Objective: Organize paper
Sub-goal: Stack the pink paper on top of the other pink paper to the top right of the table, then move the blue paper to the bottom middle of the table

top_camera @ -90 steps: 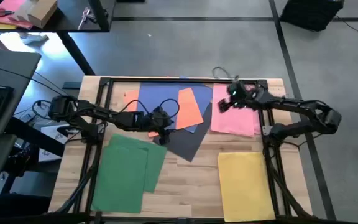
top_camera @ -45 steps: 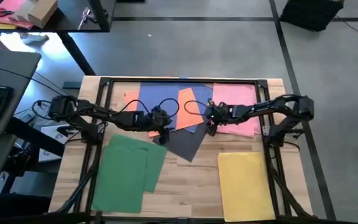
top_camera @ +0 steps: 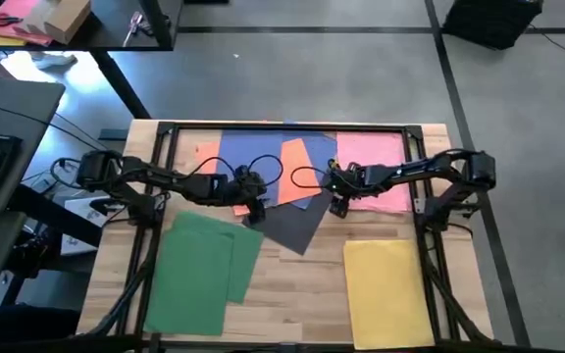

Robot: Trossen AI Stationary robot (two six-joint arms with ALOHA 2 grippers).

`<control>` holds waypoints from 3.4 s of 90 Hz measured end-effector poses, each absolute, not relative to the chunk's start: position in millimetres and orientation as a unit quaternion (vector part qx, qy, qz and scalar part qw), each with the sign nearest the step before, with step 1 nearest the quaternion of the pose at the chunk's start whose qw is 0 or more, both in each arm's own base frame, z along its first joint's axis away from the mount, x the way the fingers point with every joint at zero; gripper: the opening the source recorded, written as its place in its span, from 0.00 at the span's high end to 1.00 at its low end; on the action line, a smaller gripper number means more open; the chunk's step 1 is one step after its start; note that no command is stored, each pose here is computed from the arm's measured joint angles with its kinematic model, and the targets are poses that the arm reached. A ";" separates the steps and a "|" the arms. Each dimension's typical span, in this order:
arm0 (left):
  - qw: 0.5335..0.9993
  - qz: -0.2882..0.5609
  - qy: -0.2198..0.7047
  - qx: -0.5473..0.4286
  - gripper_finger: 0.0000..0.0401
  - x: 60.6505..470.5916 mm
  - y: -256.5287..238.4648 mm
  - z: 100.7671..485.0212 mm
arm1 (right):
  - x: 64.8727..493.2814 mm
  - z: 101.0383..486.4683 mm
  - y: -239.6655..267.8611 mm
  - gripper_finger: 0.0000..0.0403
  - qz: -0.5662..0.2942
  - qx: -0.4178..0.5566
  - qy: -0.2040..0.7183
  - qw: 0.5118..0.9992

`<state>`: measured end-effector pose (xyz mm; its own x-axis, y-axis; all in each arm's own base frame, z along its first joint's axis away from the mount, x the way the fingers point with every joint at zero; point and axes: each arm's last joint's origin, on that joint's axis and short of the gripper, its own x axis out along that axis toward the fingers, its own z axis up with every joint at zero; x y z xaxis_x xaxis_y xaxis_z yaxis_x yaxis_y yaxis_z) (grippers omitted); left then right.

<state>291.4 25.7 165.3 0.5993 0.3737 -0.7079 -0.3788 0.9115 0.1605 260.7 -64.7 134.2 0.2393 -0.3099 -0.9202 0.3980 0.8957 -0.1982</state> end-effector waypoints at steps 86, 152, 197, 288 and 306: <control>0.896 0.230 0.362 -0.119 0.58 234.2 36.4 165.9 | 289.3 163.2 -38.6 0.35 -0.130 -0.090 0.394 0.905; 0.816 0.344 0.442 -0.145 0.58 185.7 63.2 146.7 | 402.0 126.3 -22.2 0.35 -0.089 -0.164 0.368 0.911; 0.818 0.345 0.416 -0.196 0.58 164.1 64.6 104.6 | 403.2 116.6 -34.4 0.35 -0.038 -0.230 0.388 0.892; 0.835 0.299 0.430 -0.169 0.58 167.1 63.4 100.4 | 411.4 121.4 -29.6 0.65 0.008 -0.255 0.412 0.875; 0.835 0.299 0.429 -0.169 0.58 167.2 63.5 100.4 | 410.2 119.8 -28.4 0.66 0.035 -0.255 0.415 0.872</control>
<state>167.2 63.5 100.4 0.4523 0.3545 -0.8184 -0.6444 0.7643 -0.0252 410.2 -28.4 119.8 0.6524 -0.1507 -0.7427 -0.2730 0.8675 -0.4158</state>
